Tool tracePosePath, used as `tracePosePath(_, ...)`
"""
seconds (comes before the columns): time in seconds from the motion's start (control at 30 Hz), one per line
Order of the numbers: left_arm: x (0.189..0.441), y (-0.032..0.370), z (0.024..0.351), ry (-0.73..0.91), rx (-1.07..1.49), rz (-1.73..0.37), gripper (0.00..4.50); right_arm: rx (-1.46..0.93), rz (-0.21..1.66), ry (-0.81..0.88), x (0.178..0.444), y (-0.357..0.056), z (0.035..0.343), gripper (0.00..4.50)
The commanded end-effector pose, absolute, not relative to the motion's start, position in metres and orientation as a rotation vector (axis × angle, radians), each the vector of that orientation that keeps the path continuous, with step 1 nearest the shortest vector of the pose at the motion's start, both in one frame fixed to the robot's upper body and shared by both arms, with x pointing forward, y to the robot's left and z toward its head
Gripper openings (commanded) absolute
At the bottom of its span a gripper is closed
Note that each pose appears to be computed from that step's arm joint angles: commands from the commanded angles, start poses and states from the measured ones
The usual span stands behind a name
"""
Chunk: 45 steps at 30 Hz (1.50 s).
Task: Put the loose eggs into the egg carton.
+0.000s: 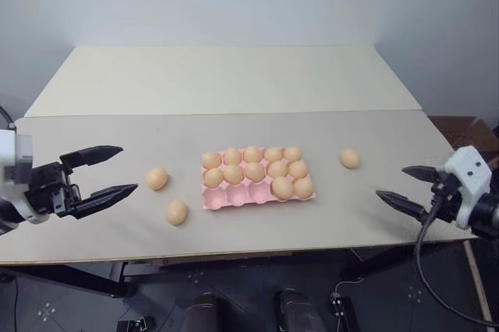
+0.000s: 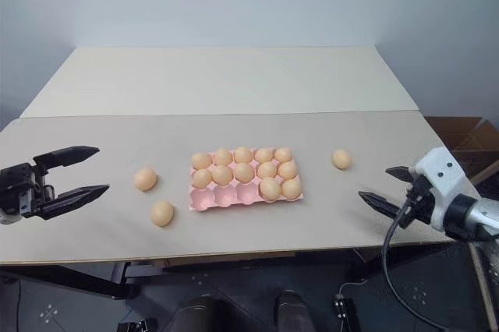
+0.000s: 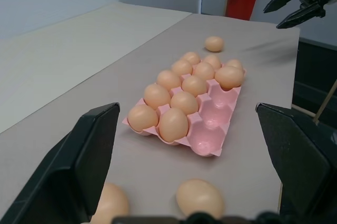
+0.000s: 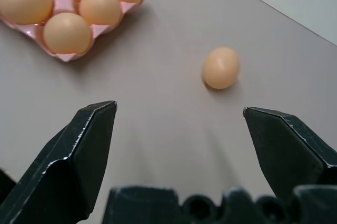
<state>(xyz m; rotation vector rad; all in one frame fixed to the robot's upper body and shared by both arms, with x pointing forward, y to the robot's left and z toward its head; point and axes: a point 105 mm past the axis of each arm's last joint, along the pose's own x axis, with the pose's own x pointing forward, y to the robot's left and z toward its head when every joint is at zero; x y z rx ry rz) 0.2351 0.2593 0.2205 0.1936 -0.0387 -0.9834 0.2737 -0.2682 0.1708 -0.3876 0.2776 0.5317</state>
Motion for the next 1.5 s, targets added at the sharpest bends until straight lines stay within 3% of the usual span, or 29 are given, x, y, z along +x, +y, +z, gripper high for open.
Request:
tracePosePath(0.03,0.234,0.256,0.231,-0.067,0.227,-0.998,4.50,-0.388,0.415,0.279,0.301,-0.268,0.174,4.47)
tracePosePath(0.4,0.234,0.254,0.230,-0.058,0.225,-1.012,4.50,-0.347,0.244,0.346,0.381,-0.250,0.148,4.47)
tracePosePath(0.53,0.234,0.254,0.230,-0.058,0.229,-1.009,4.50,-0.324,0.239,0.393,0.395,-0.247,0.134,4.47)
tracePosePath(0.63,0.232,0.255,0.230,-0.053,0.236,-1.004,4.50,-0.317,0.224,0.403,0.402,-0.247,0.127,3.92)
tracePosePath(0.77,0.231,0.256,0.230,-0.052,0.240,-1.001,4.50,-0.296,0.250,0.389,0.405,-0.239,0.132,2.51)
tracePosePath(0.8,0.231,0.256,0.230,-0.052,0.241,-0.999,4.50,-0.301,0.250,0.375,0.404,-0.239,0.135,2.18)
tracePosePath(0.97,0.230,0.257,0.231,-0.053,0.243,-0.991,4.50,-0.313,0.356,0.270,0.383,-0.217,0.172,2.18)
tracePosePath(1.07,0.228,0.259,0.231,-0.045,0.239,-0.991,4.50,-0.300,0.538,0.215,0.352,-0.175,0.192,2.18)
tracePosePath(1.27,0.228,0.258,0.228,-0.029,0.228,-1.003,4.50,-0.284,0.856,0.219,0.298,-0.086,0.174,2.18)
tracePosePath(1.5,0.231,0.257,0.230,-0.031,0.232,-1.015,4.50,-0.365,0.900,0.233,0.293,-0.051,0.148,2.18)
